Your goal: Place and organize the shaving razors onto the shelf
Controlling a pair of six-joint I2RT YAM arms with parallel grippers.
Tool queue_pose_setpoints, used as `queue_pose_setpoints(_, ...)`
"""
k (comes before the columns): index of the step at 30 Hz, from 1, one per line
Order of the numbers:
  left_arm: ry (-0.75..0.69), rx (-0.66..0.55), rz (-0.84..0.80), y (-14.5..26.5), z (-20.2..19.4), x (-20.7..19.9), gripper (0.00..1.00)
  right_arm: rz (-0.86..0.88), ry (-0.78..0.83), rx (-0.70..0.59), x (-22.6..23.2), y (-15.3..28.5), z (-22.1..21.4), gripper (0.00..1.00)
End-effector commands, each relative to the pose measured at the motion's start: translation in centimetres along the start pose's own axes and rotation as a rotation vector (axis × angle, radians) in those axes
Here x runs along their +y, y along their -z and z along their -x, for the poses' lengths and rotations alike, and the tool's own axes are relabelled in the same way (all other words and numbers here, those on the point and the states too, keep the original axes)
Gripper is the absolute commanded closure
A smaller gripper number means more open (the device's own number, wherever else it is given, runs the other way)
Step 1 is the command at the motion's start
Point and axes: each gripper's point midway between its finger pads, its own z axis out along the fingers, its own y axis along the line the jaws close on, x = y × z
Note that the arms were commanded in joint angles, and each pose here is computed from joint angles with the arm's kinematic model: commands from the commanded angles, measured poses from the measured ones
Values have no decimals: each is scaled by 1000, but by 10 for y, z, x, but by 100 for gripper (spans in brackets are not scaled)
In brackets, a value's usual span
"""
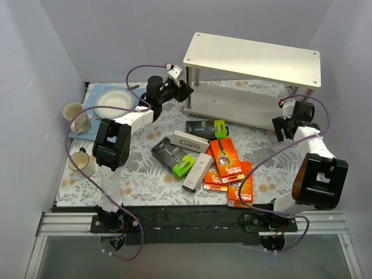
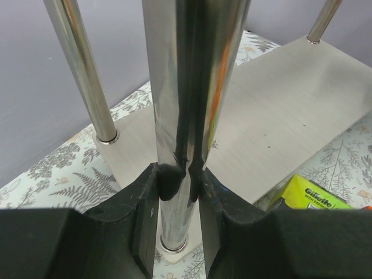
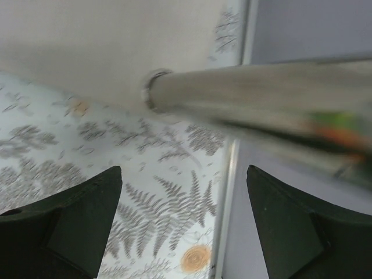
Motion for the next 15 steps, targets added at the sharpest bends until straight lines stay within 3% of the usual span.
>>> queue_pose_setpoints(1, -29, -91, 108, 31, 62, 26, 100, -119, 1, -143, -51, -8, 48, 5)
queue_pose_setpoints(7, -29, -78, 135, 27, 63, 26, 100, -98, -10, -201, -59, -31, 77, 5)
queue_pose_setpoints(11, -52, -63, 150, 32, 63, 28, 84, -63, -72, -228, -58, -45, 95, 7)
queue_pose_setpoints(13, -59, -62, 165, 36, 64, 28, 66, -54, -98, -248, -61, -50, 107, 8)
queue_pose_setpoints(15, -69, -54, 172, 38, 61, 29, 59, -43, -120, -260, -60, -54, 115, 9)
